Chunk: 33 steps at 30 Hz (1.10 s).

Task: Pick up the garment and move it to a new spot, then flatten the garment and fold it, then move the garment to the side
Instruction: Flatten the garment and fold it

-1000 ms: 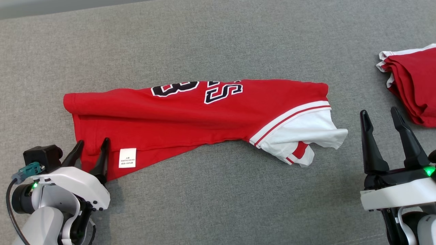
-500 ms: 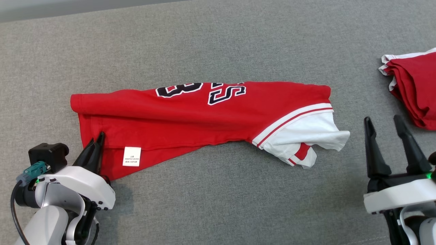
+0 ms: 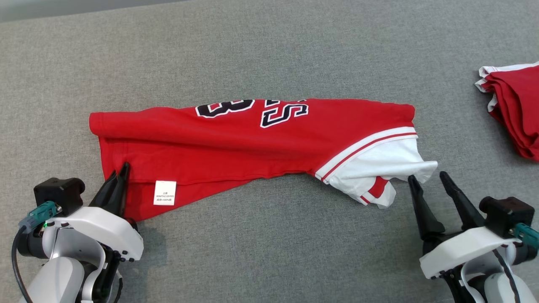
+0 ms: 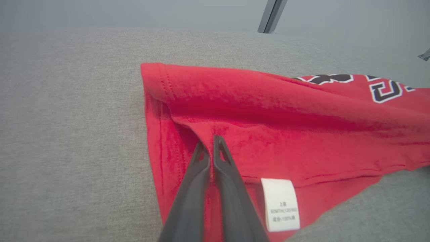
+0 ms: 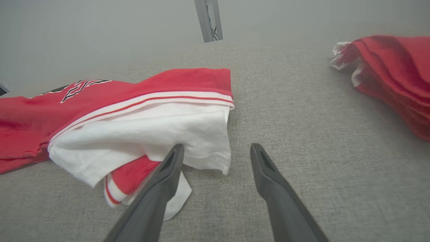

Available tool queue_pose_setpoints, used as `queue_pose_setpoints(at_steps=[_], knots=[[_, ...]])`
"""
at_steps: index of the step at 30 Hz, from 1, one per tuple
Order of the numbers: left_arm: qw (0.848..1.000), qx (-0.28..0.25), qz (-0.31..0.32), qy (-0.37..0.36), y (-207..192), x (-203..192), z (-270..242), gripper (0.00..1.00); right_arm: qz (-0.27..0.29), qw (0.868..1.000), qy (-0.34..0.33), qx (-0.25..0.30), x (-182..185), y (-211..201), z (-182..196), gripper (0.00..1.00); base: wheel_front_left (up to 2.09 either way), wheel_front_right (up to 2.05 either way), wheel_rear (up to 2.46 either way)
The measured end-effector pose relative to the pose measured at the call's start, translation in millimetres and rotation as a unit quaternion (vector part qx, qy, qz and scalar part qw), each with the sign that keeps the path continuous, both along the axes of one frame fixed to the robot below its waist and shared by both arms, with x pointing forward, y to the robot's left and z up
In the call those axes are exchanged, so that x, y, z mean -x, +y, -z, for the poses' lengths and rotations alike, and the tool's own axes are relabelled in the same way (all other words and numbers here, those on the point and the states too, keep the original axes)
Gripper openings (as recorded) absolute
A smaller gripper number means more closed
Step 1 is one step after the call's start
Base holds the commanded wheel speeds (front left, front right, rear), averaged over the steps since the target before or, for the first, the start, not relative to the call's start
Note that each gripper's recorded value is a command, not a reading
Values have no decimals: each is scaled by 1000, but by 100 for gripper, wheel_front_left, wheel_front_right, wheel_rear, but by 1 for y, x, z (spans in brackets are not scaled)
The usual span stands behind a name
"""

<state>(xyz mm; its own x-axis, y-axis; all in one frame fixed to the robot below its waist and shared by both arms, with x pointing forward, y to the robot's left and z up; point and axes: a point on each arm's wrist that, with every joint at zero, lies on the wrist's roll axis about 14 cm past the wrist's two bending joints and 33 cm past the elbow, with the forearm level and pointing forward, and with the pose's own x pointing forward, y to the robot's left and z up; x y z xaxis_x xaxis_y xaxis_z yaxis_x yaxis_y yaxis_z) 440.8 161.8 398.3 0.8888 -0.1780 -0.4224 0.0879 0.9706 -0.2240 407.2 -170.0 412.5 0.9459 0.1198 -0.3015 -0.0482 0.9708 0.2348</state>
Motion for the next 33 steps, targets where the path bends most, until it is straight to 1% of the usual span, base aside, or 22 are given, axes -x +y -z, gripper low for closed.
queue_pose_setpoints(at_steps=[1, 2, 3, 4, 8, 11, 13, 15, 17, 19, 21, 24, 29, 33], knots=[[1000, 0, 0, 0, 0, 0, 0, 0, -5, 1000, 2, -2, -1, 2, 1, 49, 0, 0, 0], [1000, 0, 0, 0, 0, 0, 0, 0, -11, 1000, 4, -1, -2, 5, 3, 38, 0, 0, 0], [1000, 0, 0, 0, 0, 0, 0, 0, -17, 1000, 6, -1, -2, 6, 4, 34, 0, 0, 0], [1000, 0, 0, -1, 0, 0, 0, 0, -19, 1000, 6, -2, -3, 7, 4, 0, 0, 0, 0], [1000, -1, -2, -10, 1, -2, -4, 0, -25, 1000, -2, 0, -7, 6, 0, 0, 0, 0, 0], [1000, -3, -3, -28, 1, -6, -11, 0, -28, 999, -26, 0, -11, 5, -13, 0, 0, 0, 0], [999, -3, -3, -50, 0, -11, -23, 0, -27, 998, -60, -2, -17, 4, -31, 0, 0, 0, 0], [996, 2, -6, -87, -1, -19, -42, 0, -23, 995, -97, -9, -23, 2, -53, 0, 0, 0, 0], [992, 19, 0, -124, -10, -25, -65, 0, -21, 989, -145, -9, -29, -1, -81, 0, 0, 0, 0], [986, 25, 8, -163, -15, -29, -90, 0, -21, 981, -194, -6, -34, -4, -111, 0, 0, 0, 0], [977, 30, 14, -212, -20, -35, -121, 0, -22, 969, -246, 5, -37, -8, -143, 0, 0, 0, 0], [957, 31, 24, -287, -26, -39, -172, 0, -16, 942, -335, 22, -38, -17, -198, 0, 0, 0, 0], [915, 22, 36, -402, -33, -34, -251, 0, -10, 890, -455, 37, -28, -21, -278, 0, 0, 0, 0], [878, 7, 43, -476, -36, -23, -303, 0, -10, 852, -521, 53, -15, -21, -325, 0, 0, 0, 0]])
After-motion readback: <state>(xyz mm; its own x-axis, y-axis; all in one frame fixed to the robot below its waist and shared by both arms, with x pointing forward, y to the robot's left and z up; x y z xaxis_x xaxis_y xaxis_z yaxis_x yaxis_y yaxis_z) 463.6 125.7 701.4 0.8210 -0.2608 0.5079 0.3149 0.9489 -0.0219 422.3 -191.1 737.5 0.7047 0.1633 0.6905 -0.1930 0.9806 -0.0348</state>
